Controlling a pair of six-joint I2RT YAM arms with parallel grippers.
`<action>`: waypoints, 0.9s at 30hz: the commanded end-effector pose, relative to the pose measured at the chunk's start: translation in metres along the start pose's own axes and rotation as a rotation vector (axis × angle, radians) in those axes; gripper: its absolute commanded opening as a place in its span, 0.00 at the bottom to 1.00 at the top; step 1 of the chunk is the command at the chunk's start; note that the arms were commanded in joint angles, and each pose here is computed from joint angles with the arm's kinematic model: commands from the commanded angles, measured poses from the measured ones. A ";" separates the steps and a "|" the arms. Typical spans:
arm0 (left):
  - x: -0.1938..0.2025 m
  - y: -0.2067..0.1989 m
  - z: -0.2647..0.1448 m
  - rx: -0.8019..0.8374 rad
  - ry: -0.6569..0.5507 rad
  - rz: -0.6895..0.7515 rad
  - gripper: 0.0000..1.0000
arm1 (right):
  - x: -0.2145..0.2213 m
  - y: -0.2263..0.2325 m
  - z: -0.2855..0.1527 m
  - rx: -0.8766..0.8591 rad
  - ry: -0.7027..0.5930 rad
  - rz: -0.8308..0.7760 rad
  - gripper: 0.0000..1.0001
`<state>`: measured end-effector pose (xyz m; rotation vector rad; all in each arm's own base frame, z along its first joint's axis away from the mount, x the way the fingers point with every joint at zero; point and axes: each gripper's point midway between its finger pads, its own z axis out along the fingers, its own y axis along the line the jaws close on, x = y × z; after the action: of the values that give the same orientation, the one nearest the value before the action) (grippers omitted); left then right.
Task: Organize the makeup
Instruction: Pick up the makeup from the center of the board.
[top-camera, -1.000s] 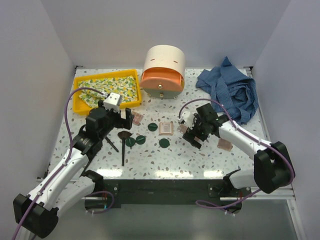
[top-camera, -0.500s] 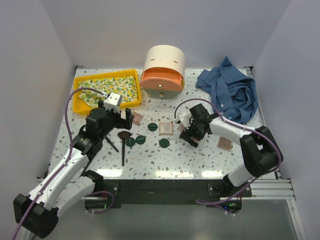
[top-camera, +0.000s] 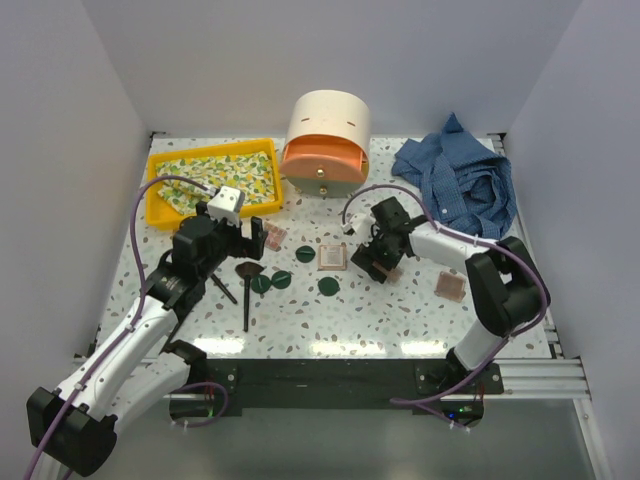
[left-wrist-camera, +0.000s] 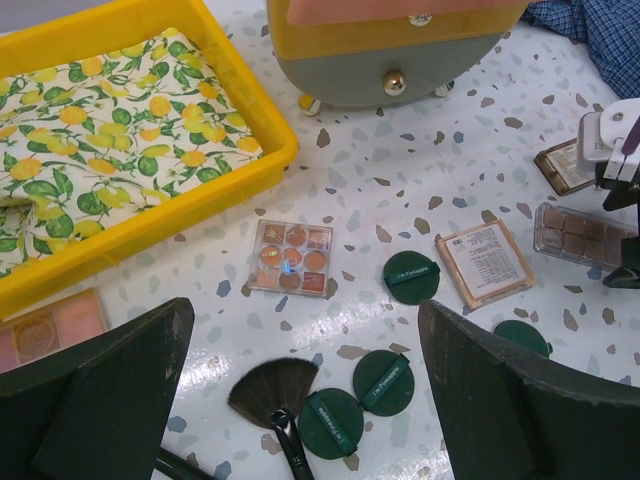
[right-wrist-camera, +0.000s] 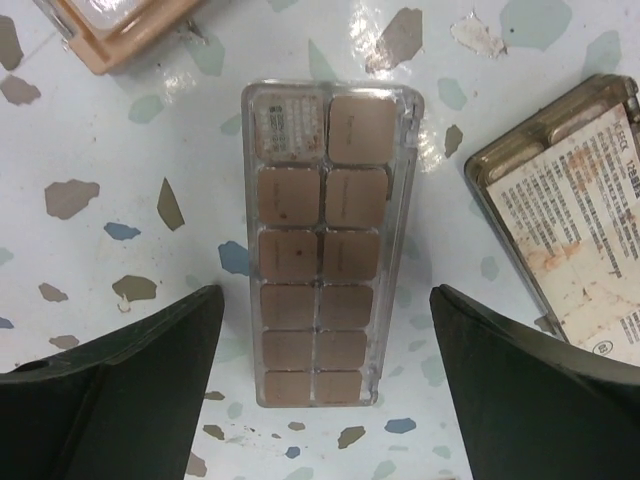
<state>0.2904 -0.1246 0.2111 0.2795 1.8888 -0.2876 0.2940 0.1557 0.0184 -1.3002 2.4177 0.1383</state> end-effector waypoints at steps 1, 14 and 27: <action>-0.009 0.005 -0.001 -0.021 -0.034 0.024 1.00 | -0.007 0.003 0.008 -0.025 -0.003 0.022 0.76; -0.009 0.006 -0.002 -0.022 -0.036 0.023 1.00 | -0.004 0.003 -0.007 0.001 -0.009 0.027 0.17; -0.008 0.005 -0.002 -0.021 -0.034 0.024 1.00 | -0.032 -0.009 -0.101 0.068 -0.138 -0.264 0.08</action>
<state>0.2907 -0.1226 0.2105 0.2727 1.8918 -0.2768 0.2844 0.1463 0.0808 -1.4086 2.2494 0.0937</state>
